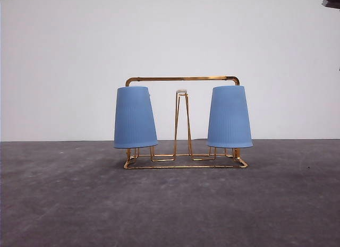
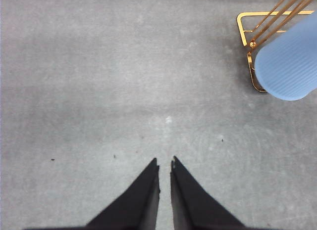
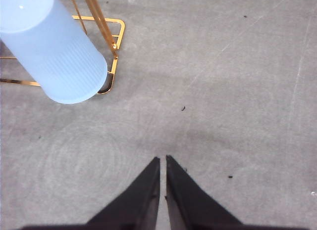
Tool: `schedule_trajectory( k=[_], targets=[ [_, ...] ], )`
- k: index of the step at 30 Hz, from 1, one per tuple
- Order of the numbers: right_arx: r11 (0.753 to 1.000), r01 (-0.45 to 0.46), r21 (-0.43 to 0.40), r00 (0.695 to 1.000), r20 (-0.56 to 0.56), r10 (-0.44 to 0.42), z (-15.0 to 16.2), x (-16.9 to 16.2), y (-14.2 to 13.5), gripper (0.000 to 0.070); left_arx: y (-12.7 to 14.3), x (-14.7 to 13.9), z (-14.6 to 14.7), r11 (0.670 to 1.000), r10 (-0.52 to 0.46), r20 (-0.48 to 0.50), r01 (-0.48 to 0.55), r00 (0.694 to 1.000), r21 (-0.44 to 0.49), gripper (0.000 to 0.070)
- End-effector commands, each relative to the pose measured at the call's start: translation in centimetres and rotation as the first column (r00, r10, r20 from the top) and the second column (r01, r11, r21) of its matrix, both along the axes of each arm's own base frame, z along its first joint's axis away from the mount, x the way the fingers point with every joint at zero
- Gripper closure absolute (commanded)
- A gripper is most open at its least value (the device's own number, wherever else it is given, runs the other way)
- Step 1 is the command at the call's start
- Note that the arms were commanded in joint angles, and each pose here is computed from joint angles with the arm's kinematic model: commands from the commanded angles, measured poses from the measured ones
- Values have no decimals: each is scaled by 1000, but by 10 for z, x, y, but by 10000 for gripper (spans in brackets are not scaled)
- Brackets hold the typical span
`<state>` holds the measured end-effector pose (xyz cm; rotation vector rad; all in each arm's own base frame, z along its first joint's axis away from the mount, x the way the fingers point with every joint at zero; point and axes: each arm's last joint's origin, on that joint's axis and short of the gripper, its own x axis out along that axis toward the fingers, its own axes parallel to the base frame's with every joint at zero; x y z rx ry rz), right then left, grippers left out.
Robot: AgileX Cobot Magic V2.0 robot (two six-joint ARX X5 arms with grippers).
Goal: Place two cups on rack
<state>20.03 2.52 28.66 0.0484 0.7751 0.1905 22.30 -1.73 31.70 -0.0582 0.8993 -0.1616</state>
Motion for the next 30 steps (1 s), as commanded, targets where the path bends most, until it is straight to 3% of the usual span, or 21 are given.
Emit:
schedule_trajectory(
  k=[1,6,10,15,20,30],
  targets=[
    [1000,8,9,1000,14,-8,4,2,0,683,0,2,3,1000,5,11,-5,1000,-6,678],
    [1000,8,9,1000,14,-8,4,2,0,683,-1,0,4,1000,-6,15,6,1000,2,678],
    [1000,8,9,1000,13,-8,4,2,0,683,4,-1,1,997,47,24,-49,999,51,677],
    [1000,8,9,1000,14,-8,4,2,0,683,6,-20,-10,995,71,160,-81,984,59,678],
    [1000,8,9,1000,14,-8,4,2,0,683,12,-56,-49,993,102,320,-117,942,26,678],
    [1000,8,9,1000,14,-8,4,2,0,683,17,-115,-134,982,154,465,-186,872,24,678]
  ],
)
